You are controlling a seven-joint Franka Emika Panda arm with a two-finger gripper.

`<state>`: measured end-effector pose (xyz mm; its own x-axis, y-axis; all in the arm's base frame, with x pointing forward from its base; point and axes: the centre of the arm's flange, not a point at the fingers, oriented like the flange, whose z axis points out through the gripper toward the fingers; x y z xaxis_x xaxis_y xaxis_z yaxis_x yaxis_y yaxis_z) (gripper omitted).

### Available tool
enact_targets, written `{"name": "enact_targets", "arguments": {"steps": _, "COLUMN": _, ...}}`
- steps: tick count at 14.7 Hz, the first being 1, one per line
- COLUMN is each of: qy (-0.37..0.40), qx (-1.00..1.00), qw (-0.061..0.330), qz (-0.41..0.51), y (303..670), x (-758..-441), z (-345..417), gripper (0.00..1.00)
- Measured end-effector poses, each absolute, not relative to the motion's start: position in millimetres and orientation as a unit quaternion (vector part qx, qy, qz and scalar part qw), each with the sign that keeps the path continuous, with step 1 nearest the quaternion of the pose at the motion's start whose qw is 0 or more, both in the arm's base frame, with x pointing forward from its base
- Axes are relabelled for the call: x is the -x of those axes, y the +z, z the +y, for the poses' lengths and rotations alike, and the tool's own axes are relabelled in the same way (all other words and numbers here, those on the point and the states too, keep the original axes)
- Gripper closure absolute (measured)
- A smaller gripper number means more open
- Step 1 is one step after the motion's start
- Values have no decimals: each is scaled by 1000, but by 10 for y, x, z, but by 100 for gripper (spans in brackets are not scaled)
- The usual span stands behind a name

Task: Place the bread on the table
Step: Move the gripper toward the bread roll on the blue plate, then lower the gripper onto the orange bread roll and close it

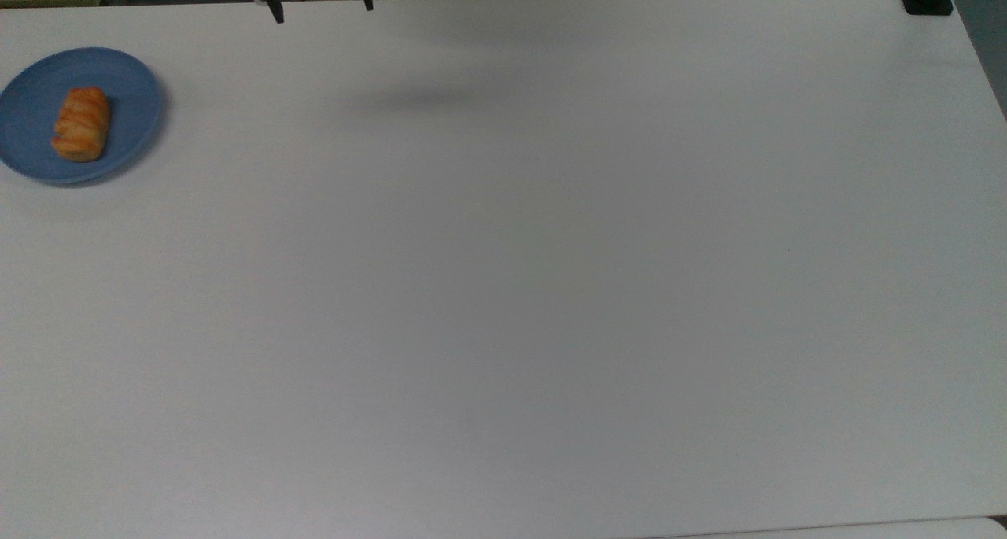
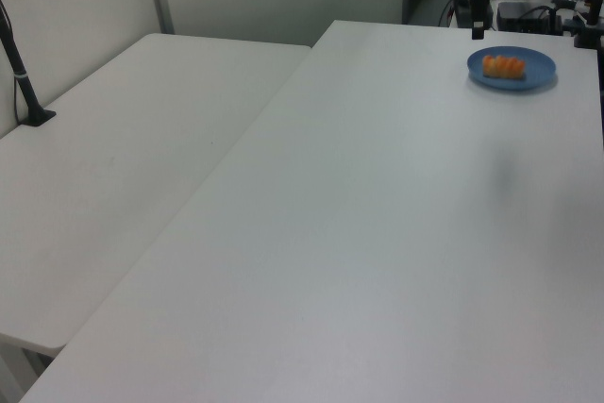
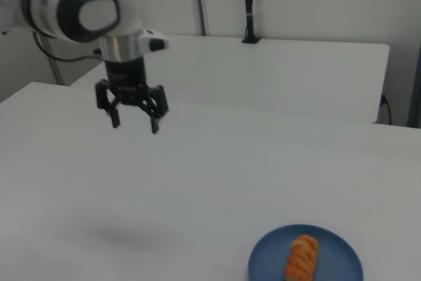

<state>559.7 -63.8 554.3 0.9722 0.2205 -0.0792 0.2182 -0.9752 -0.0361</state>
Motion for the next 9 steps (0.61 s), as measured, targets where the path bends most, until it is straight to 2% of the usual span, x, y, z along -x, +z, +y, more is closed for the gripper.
{"name": "enact_targets", "arguments": {"steps": 4, "qy": 75, "qx": 989, "qw": -6, "qz": -127, "y": 5176, "x": -5599, "z": -1501, "gripper": 0}}
{"name": "enact_targets", "arguments": {"steps": 9, "qy": 12, "qx": 996, "qw": -56, "qz": -73, "y": 5029, "x": -5443, "z": -2870, "gripper": 0}}
